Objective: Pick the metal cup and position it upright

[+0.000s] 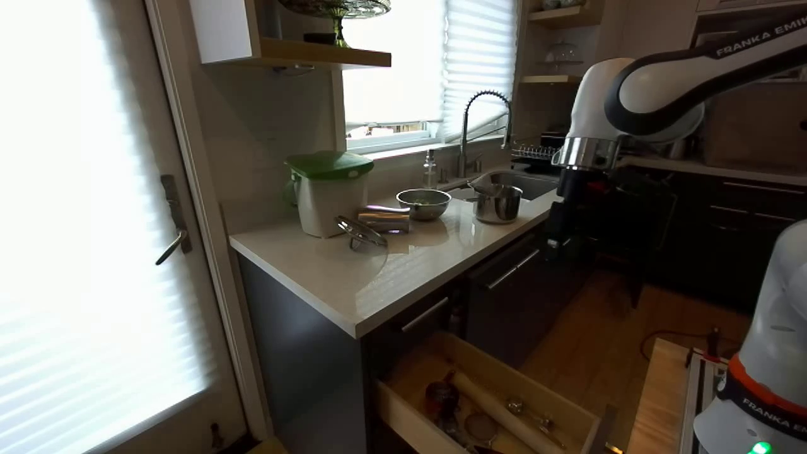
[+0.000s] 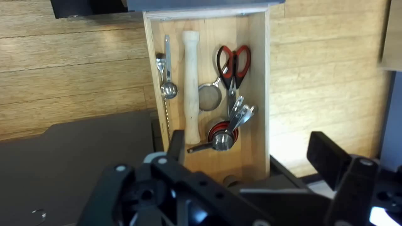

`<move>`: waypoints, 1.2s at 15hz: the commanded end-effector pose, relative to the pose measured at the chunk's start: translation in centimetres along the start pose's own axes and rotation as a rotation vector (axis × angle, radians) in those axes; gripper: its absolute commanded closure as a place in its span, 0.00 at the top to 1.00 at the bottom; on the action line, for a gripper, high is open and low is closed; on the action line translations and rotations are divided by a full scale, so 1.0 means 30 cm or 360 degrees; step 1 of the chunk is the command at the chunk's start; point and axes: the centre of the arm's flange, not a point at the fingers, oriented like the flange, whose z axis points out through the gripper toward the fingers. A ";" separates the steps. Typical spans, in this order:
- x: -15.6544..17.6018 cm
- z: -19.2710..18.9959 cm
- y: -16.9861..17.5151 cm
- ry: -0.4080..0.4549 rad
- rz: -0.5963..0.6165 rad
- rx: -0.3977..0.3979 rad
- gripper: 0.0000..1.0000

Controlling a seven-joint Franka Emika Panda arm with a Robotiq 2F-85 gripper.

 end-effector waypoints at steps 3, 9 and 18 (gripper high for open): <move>0.172 -0.101 0.176 0.0252 0.0434 0.0062 1.00; 0.436 -0.245 0.326 0.0510 0.0886 0.0235 1.00; 0.505 -0.258 0.331 0.0509 0.0950 0.0374 1.00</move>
